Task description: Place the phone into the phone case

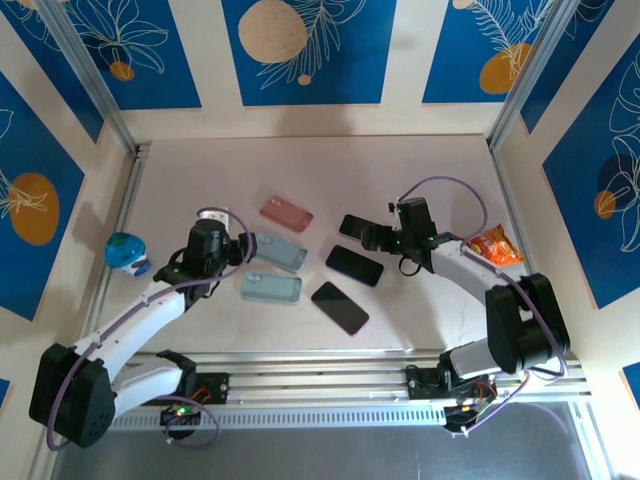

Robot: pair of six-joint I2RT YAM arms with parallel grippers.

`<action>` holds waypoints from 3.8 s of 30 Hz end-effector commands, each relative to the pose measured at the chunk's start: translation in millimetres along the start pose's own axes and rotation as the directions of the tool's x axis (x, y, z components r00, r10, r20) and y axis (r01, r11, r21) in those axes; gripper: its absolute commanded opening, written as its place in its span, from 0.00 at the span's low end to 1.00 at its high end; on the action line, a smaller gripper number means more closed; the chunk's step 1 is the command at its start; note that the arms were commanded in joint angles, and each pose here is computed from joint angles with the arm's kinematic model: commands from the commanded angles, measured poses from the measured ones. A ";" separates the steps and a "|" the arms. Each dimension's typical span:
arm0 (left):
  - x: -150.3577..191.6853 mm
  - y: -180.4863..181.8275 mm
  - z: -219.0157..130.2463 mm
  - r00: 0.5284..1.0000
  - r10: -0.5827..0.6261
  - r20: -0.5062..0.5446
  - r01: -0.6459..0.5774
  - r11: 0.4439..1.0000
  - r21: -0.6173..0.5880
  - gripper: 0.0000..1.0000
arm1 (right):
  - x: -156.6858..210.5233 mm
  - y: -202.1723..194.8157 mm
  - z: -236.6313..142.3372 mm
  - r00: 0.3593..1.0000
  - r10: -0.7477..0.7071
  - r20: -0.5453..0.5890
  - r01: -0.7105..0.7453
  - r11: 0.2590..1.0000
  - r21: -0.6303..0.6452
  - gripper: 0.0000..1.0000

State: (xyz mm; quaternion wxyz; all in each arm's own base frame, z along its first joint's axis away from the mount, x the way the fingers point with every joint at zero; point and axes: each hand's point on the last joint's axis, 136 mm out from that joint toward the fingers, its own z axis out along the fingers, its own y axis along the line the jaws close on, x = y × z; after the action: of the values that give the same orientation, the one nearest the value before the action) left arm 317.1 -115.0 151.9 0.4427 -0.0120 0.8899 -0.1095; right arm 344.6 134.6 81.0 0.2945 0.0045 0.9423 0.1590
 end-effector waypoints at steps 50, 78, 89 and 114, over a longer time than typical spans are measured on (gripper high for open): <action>12.2 -19.6 -7.0 0.997 -0.016 -0.077 0.023 0.996 0.090 0.66 | 72.4 69.9 48.8 0.865 -0.337 -0.371 0.370 0.929 0.017 0.97; 28.4 -46.3 10.0 0.975 0.031 -0.219 0.013 0.980 0.198 0.68 | 67.8 67.5 53.6 0.820 -0.472 -0.323 0.531 0.838 0.123 0.54; 36.9 -106.4 20.1 0.950 -0.038 -0.309 0.180 0.878 0.443 0.68 | 32.4 112.9 6.6 0.852 -0.483 -0.203 0.473 0.876 -0.096 0.54; 30.4 -185.4 54.4 0.914 -0.117 -0.387 0.361 0.668 0.650 0.67 | 34.0 139.8 -14.7 0.887 -0.422 -0.188 0.373 0.894 -0.248 0.54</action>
State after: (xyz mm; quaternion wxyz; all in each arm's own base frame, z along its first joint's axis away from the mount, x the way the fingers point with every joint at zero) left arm 323.7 -293.7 117.4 0.2370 0.0392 0.8441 -0.4794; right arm 293.8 257.9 97.0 0.1934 -0.2428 0.9365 0.1631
